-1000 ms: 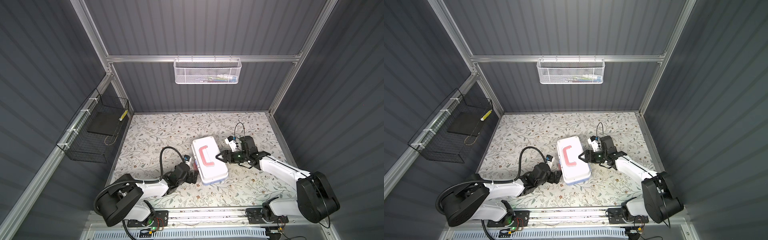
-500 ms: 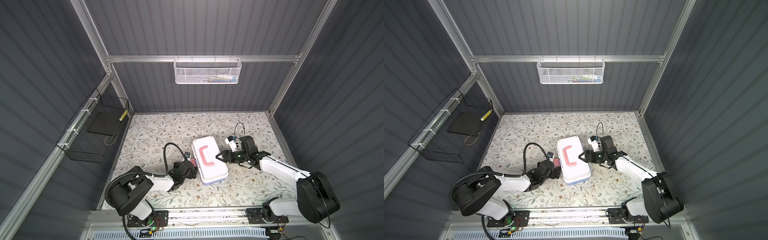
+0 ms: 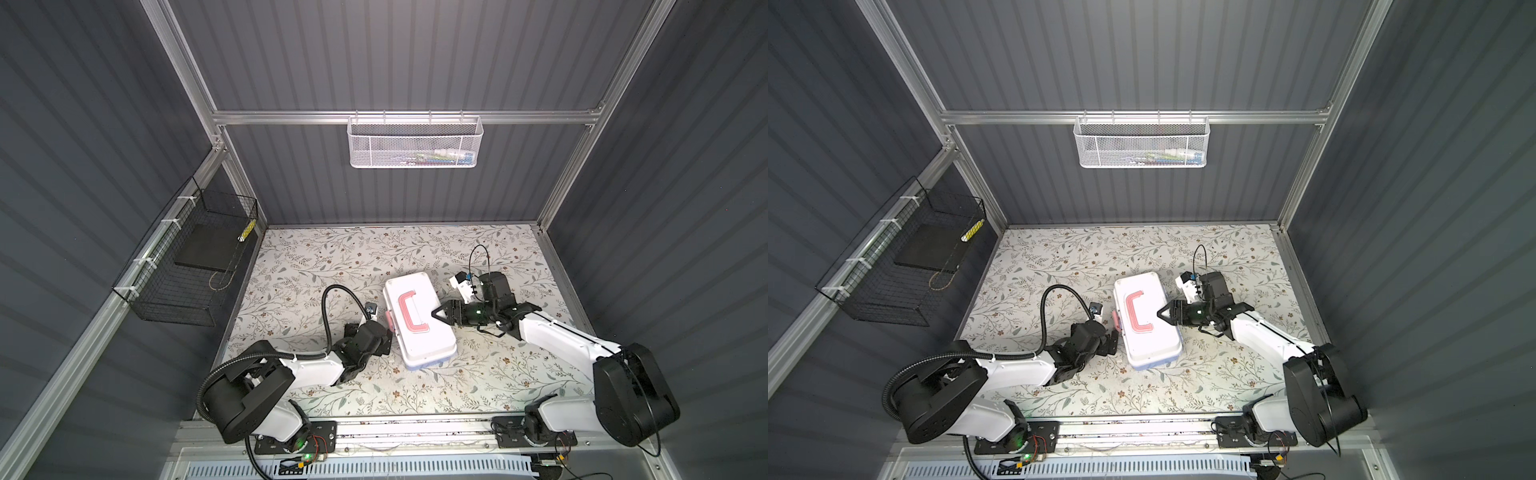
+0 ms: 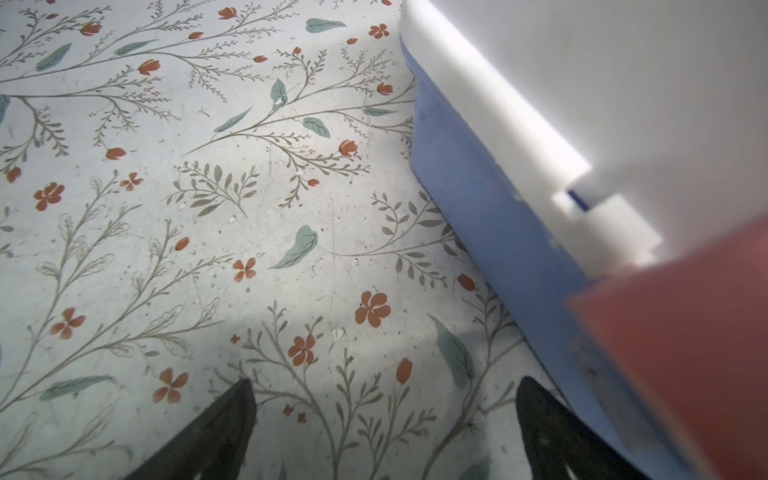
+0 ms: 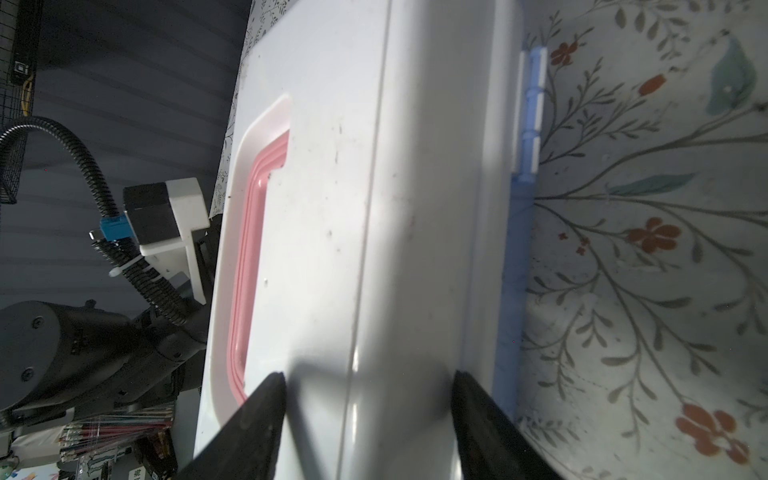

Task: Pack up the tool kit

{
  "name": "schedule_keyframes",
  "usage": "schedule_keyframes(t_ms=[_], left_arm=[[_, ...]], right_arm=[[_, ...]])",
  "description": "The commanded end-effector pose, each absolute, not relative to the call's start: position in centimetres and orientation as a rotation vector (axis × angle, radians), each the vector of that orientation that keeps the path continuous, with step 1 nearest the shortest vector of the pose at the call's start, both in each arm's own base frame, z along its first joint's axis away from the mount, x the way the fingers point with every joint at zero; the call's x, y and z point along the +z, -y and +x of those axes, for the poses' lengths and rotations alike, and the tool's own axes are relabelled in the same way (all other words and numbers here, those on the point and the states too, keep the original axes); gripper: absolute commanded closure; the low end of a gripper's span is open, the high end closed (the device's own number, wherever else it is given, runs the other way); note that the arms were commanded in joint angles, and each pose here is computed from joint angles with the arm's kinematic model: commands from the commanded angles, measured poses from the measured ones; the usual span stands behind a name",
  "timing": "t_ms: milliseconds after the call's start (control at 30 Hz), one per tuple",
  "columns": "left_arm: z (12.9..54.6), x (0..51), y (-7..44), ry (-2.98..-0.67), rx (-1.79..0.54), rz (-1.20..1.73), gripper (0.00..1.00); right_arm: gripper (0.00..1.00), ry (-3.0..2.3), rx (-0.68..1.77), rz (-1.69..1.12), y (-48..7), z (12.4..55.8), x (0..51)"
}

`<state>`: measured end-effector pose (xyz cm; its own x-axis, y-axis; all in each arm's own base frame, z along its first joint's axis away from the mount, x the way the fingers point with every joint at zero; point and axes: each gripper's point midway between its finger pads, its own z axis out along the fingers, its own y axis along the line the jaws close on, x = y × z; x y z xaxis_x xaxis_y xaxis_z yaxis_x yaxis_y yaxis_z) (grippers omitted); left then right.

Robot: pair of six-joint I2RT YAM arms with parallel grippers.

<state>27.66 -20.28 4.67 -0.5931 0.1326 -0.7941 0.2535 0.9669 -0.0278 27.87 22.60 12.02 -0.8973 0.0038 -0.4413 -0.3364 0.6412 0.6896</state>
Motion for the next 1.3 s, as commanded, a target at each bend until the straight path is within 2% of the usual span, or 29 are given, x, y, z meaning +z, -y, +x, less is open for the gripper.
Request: schedule_keyframes(t_ms=[0,100,200,433,600,767,933,1033,1267], left_arm=[[28.0,7.1,20.5,-2.130,-0.289,0.137,0.07],[27.7,8.1,21.0,-2.112,-0.379,0.098,0.22],[27.5,8.9,22.3,-2.090,-0.497,0.101,0.31],[27.2,9.7,24.8,-2.093,-0.814,-0.004,0.42],[26.2,10.2,25.4,-2.090,-1.012,-0.121,0.43],[25.9,10.3,25.4,-2.049,-1.116,-0.214,0.43],[26.0,11.5,26.1,-1.966,-1.234,-0.232,0.59],[26.1,12.1,27.0,-1.931,-1.297,-0.207,0.73],[26.1,13.2,28.3,-1.829,-1.454,-0.206,0.80]], right_arm=[[0.35,-2.466,1.189,-0.299,-23.1,26.8,12.2],[0.35,-2.467,1.190,-0.301,-23.1,26.8,12.2],[0.36,-2.460,1.199,-0.306,-23.2,26.8,12.3],[0.35,-2.447,1.206,-0.311,-23.2,26.7,12.6],[0.35,-2.434,1.211,-0.306,-23.2,26.6,12.8],[0.35,-2.436,1.215,-0.304,-23.2,26.6,12.5],[0.35,-2.432,1.221,-0.306,-23.3,26.7,12.6],[0.35,-2.432,1.219,-0.314,-23.3,26.7,12.7],[0.35,-2.430,1.226,-0.311,-23.4,26.7,12.8]])
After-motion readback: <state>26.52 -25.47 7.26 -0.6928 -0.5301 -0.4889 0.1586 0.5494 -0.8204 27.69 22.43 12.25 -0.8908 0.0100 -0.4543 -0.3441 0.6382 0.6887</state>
